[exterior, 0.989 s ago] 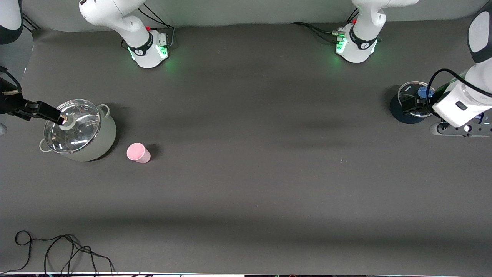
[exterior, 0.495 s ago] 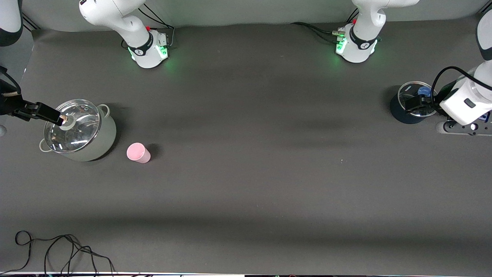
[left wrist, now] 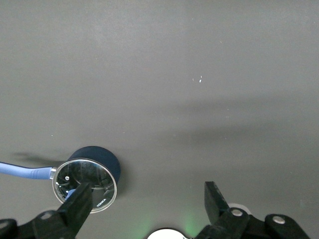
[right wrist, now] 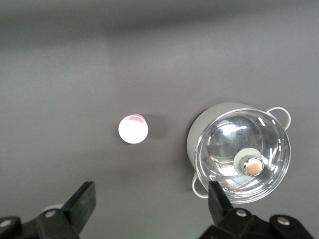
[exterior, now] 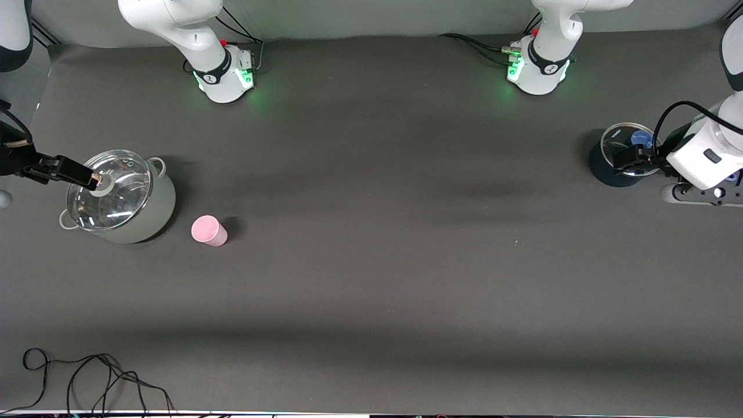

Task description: Transfer pink cup from left to right arm

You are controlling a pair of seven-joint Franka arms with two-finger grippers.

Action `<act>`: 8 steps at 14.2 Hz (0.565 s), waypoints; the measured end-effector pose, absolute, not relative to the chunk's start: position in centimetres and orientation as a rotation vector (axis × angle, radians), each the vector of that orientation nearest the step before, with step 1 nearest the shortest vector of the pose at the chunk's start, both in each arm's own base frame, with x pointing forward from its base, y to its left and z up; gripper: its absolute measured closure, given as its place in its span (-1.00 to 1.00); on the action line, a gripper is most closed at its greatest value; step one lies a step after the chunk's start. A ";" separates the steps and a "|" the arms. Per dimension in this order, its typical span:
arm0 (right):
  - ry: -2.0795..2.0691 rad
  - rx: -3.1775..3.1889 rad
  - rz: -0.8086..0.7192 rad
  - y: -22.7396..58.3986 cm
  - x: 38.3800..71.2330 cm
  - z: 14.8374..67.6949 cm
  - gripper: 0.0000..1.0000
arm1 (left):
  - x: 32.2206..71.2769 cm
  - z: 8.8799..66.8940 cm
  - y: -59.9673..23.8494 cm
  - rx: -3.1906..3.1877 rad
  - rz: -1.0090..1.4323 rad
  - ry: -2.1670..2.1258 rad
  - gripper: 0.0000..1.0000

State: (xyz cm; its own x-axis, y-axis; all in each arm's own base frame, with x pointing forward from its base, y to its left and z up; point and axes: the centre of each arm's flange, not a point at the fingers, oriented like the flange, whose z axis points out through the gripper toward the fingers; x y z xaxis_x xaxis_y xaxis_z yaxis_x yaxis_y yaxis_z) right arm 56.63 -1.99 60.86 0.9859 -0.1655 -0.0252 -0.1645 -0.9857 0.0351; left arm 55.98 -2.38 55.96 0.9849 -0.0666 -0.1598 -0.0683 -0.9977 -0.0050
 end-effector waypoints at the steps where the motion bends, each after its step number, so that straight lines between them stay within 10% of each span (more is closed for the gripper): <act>1: -0.247 3.102 -0.042 -1.7 56.6 60.9 -1.00 | 56.0 56.0 -2.4 -3.120 0.250 0.106 -1.00; 8: -0.128 3.115 -0.029 0.0 56.5 61.2 -1.00 | 56.0 56.0 -2.4 -3.120 0.249 0.106 -1.00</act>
